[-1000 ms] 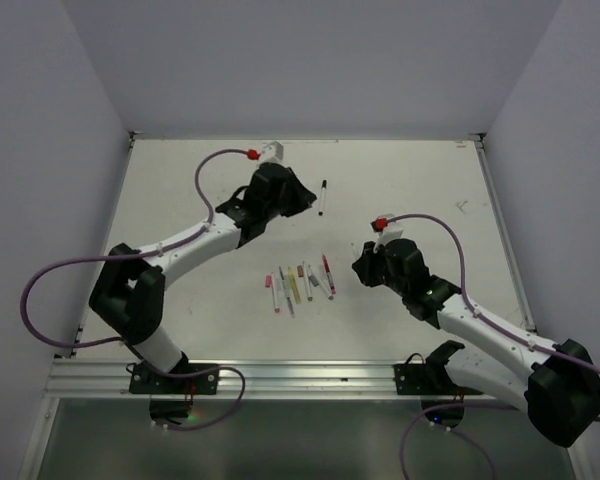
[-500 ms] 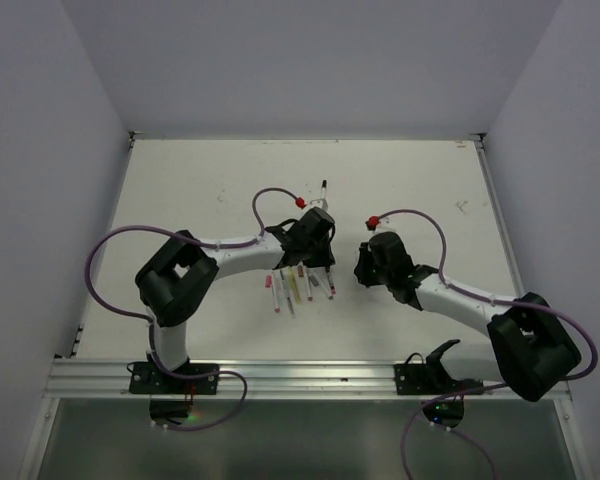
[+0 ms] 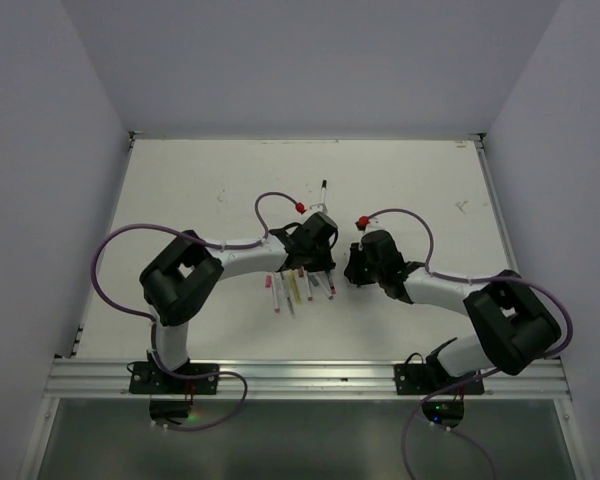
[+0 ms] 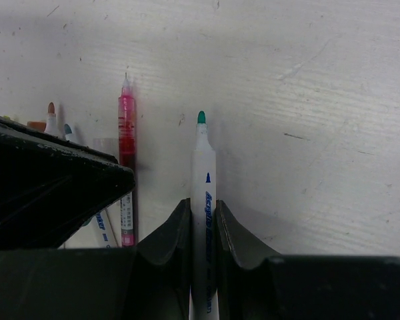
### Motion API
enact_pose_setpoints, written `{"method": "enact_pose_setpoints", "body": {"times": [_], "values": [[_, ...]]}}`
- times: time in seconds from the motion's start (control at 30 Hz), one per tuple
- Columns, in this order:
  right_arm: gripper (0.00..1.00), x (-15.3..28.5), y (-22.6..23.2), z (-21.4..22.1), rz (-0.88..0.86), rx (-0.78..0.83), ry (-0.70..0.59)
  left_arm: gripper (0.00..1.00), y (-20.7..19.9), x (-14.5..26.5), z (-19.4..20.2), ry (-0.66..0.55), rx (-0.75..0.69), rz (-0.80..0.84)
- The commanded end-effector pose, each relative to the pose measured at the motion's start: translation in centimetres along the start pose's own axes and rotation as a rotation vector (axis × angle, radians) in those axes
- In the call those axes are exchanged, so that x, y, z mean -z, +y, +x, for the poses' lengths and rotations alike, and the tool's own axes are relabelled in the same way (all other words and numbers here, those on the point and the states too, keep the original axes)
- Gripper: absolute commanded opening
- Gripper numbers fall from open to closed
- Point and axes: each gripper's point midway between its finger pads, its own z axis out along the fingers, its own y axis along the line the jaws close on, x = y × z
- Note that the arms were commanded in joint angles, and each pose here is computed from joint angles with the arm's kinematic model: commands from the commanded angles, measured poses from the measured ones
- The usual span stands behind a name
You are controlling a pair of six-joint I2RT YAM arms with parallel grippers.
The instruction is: Open the pen caps
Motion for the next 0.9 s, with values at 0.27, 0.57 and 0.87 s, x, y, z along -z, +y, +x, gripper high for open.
{"method": "enact_pose_setpoints", "body": {"times": [0.27, 0.57, 0.87], "values": [[0.00, -1.1, 1.5, -1.9, -0.066, 0.006, -0.057, 0.25, -1.5, -0.5, -1.2, -0.045, 0.045, 0.017], [0.01, -1.6, 1.3, -1.3, -0.064, 0.013, -0.038, 0.29, -1.8, 0.8, -1.9, -0.067, 0.051, 0.024], [0.25, -1.4, 1.7, -0.9, -0.086, 0.015, -0.016, 0.37, -0.9, 6.8, -6.0, -0.241, 0.031, -0.020]]}}
